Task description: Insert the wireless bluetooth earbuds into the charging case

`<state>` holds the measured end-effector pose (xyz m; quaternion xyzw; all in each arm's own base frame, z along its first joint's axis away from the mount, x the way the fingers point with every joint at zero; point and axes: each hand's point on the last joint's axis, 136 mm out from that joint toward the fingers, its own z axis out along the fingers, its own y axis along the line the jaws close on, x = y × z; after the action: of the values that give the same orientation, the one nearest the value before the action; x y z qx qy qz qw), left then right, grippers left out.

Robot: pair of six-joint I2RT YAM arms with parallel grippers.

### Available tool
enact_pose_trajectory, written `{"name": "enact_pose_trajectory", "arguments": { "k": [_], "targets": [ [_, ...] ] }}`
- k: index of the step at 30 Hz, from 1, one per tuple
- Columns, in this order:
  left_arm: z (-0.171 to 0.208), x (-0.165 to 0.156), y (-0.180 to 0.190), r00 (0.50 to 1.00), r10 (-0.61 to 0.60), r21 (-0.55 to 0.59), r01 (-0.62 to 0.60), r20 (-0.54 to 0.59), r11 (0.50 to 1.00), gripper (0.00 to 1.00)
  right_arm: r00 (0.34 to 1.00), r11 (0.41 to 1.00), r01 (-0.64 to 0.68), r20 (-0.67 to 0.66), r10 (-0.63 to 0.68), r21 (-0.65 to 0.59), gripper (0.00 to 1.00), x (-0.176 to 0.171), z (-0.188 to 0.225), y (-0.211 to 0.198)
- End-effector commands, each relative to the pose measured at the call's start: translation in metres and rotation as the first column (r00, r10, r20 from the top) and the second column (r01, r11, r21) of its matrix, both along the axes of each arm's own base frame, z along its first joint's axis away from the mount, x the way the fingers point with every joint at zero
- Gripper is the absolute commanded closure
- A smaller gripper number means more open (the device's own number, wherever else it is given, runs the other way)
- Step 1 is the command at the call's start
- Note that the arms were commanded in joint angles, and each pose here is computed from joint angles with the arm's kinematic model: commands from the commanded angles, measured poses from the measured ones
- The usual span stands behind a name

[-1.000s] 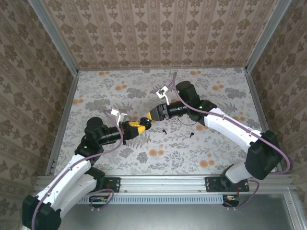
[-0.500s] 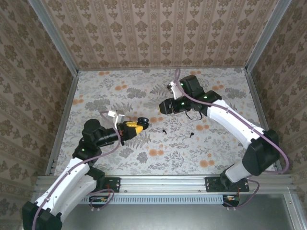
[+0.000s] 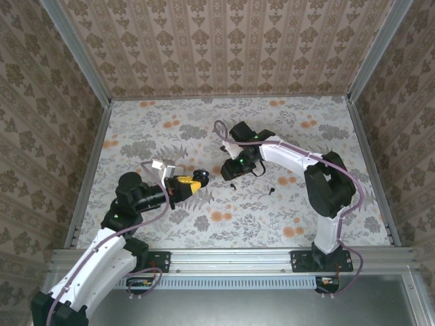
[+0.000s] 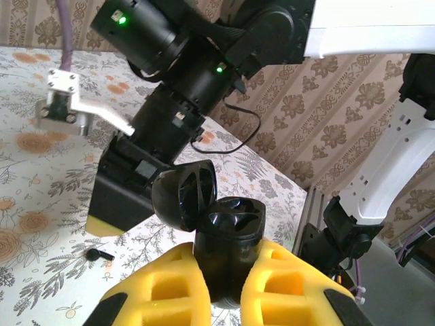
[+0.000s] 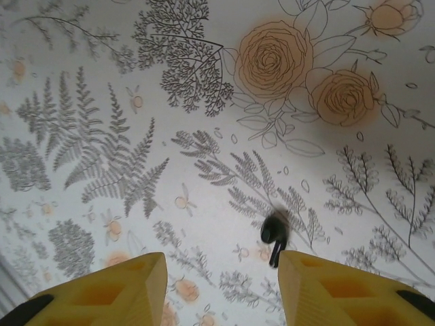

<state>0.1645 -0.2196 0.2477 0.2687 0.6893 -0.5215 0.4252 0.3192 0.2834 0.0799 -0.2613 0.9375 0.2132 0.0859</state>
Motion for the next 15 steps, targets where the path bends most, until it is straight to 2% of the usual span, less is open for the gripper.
{"name": "enact_pose_trajectory", "arguments": {
  "k": [1,15],
  "targets": [
    [-0.003,0.0,0.002,1.0,0.007,0.008,-0.007,0.018,1.0,1.0,0.999,0.996,-0.044,-0.003,0.044,-0.083,0.55,-0.001,-0.014,-0.003],
    [-0.009,0.011,0.012,0.998,0.054,0.015,-0.054,0.01,0.998,1.0,1.0,0.947,-0.026,0.006,0.03,-0.321,0.59,-0.005,-0.048,-0.01]
  ]
}}
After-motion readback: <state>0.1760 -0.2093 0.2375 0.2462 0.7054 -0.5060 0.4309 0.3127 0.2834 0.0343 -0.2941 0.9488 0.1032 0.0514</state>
